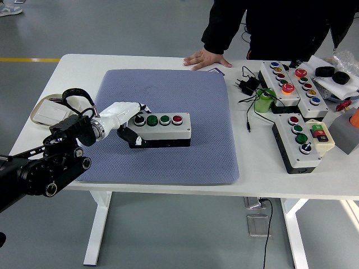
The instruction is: Pick up the button,place it on the desk,press the button,press the button
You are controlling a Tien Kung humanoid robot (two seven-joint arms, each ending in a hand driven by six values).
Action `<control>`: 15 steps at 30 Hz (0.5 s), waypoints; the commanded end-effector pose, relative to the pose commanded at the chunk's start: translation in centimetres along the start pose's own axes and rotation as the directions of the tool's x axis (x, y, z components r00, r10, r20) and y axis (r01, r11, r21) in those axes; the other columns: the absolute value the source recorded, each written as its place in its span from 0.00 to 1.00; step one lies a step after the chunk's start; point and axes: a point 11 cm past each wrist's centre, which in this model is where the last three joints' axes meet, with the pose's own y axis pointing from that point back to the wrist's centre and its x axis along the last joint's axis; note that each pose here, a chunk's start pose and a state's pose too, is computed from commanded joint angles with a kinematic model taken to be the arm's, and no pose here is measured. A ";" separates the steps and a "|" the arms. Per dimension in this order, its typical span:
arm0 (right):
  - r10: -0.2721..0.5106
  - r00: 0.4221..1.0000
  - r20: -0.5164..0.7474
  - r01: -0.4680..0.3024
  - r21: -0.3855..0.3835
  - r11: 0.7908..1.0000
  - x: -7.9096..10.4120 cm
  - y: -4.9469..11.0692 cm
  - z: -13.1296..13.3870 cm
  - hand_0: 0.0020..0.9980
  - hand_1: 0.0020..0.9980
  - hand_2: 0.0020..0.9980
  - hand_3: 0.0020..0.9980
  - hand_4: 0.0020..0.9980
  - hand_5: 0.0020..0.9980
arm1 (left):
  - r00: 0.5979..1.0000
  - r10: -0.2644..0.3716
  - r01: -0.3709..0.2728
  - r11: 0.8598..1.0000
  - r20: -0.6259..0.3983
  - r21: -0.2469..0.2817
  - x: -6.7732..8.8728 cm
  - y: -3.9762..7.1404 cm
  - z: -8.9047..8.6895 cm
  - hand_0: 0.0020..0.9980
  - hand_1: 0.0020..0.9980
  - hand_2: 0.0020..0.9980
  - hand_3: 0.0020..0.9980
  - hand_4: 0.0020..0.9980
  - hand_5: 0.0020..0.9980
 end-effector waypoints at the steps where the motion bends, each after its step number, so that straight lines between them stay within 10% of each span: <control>1: 0.000 1.000 0.000 0.000 -0.001 1.000 0.0 0.0 0.0 0.64 0.51 0.55 0.59 0.25 0.35 | 1.000 -0.004 0.004 1.000 0.001 0.001 -0.1 0.0 0.0 0.73 0.74 0.74 0.57 0.47 0.01; 4: 0.001 1.000 -0.001 -0.001 -0.003 1.000 0.1 0.0 0.1 0.64 0.51 0.55 0.59 0.25 0.35 | 1.000 -0.017 0.017 1.000 -0.002 0.001 -0.3 0.1 -0.1 0.73 0.74 0.74 0.57 0.47 0.01; 5: 0.001 1.000 -0.001 -0.001 -0.003 1.000 0.1 -0.1 0.2 0.64 0.51 0.55 0.59 0.25 0.35 | 1.000 -0.020 0.020 1.000 -0.003 0.000 -0.3 0.1 -0.1 0.84 0.81 0.81 0.71 0.77 0.14; 15: 0.004 1.000 -0.001 -0.004 -0.007 1.000 0.2 -0.1 0.4 0.64 0.51 0.55 0.59 0.25 0.35 | 0.996 -0.088 0.088 0.996 -0.024 -0.003 -0.3 0.2 0.2 0.88 0.86 0.86 0.79 0.84 0.21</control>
